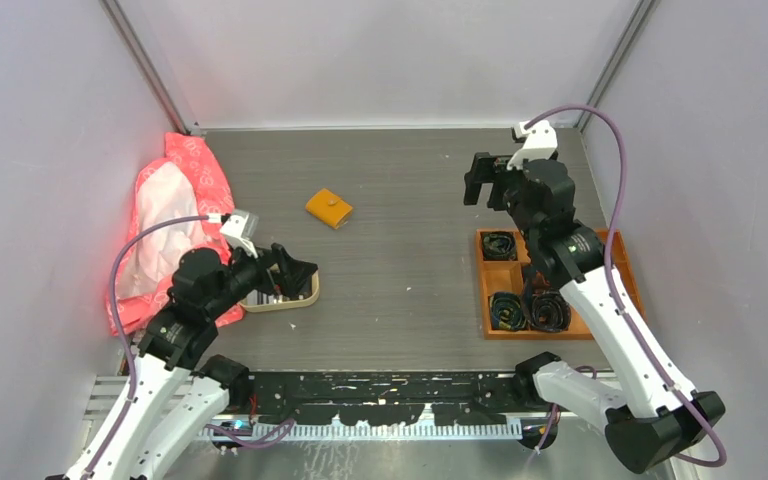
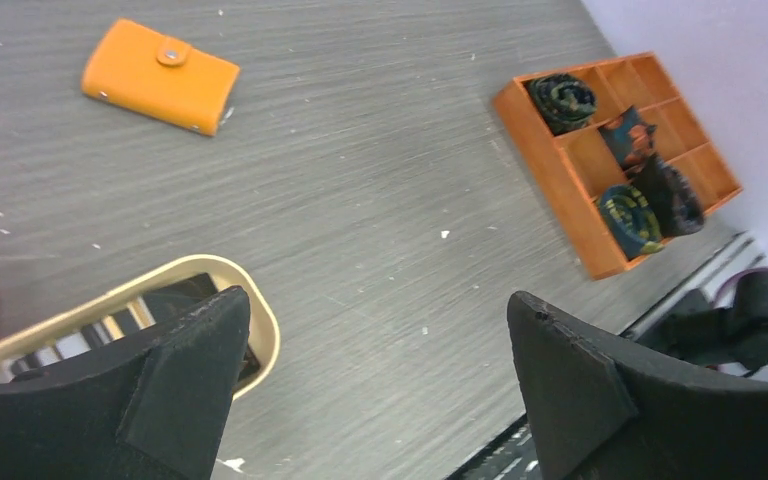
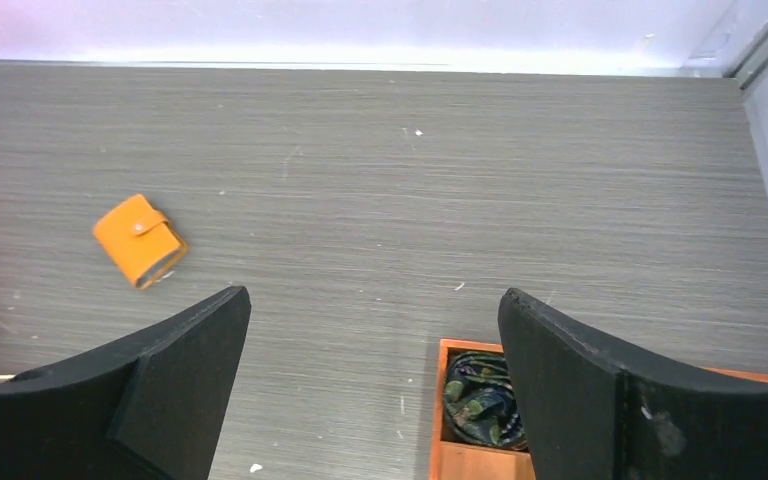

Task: Put the credit cards into the card holder
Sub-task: Move the card holder to the center of the board.

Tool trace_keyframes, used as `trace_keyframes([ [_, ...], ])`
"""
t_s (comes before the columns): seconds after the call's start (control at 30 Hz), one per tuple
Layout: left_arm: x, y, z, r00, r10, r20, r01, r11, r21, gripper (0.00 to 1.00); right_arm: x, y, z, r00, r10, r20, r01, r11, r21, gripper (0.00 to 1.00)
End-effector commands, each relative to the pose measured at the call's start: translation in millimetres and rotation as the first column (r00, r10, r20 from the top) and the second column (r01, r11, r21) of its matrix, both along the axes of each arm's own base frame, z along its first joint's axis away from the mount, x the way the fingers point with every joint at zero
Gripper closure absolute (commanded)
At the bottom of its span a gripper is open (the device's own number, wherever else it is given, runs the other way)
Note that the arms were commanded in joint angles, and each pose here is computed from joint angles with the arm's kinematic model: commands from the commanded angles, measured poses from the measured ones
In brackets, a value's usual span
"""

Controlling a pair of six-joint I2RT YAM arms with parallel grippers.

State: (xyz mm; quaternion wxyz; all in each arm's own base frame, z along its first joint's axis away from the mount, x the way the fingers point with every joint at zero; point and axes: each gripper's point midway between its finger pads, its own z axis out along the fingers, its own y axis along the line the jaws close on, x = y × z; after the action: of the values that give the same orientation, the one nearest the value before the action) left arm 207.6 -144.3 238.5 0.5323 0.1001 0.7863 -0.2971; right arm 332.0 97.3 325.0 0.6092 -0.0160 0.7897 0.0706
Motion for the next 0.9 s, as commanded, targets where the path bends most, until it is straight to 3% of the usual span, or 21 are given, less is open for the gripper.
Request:
trace_keyframes([
  [0.0,-1.4,-11.3,23.3,0.999,0.005,-0.037,-0.011,0.985,-0.17,0.0,-11.4,17.6,21.8,0.994,0.093,0.05,-0.097,0.992,0.086,0.01],
  [0.1,-0.6,-16.1,12.4,0.995,0.006,-0.102,-0.028,0.975,-0.219,0.01,-27.5,53.2,8.3,0.944,0.33,0.032,-0.331,0.941,0.073,0.01],
  [0.2,2.4,-24.6,1.2,0.988,-0.014,-0.152,-0.027,0.963,-0.268,0.02,-60.2,95.8,-19.6,0.761,0.649,-0.011,-0.649,0.761,0.022,0.01],
  [0.3,11.9,-31.2,-11.2,0.982,-0.014,-0.188,-0.046,0.949,-0.31,0.04,-80.4,116.5,-51.4,0.606,0.795,-0.041,-0.795,0.607,0.023,0.01],
  [0.47,44.8,-22.9,-44.3,0.969,0.111,-0.219,-0.167,0.952,-0.255,0.07,-73.3,113.9,-90.7,0.609,0.782,-0.133,-0.786,0.618,0.031,0.01],
  [0.7,103.2,5.0,-90.9,0.906,0.349,-0.238,-0.36,0.933,-0.001,0.09,-72.7,104.5,-115.3,0.577,0.759,-0.302,-0.79,0.612,0.029,0.01],
  [0.87,139.5,10.6,-111.8,0.876,0.376,-0.301,-0.383,0.923,0.036,0.16,-70.8,101.3,-130.0,0.57,0.741,-0.355,-0.785,0.619,0.029,0.01],
])
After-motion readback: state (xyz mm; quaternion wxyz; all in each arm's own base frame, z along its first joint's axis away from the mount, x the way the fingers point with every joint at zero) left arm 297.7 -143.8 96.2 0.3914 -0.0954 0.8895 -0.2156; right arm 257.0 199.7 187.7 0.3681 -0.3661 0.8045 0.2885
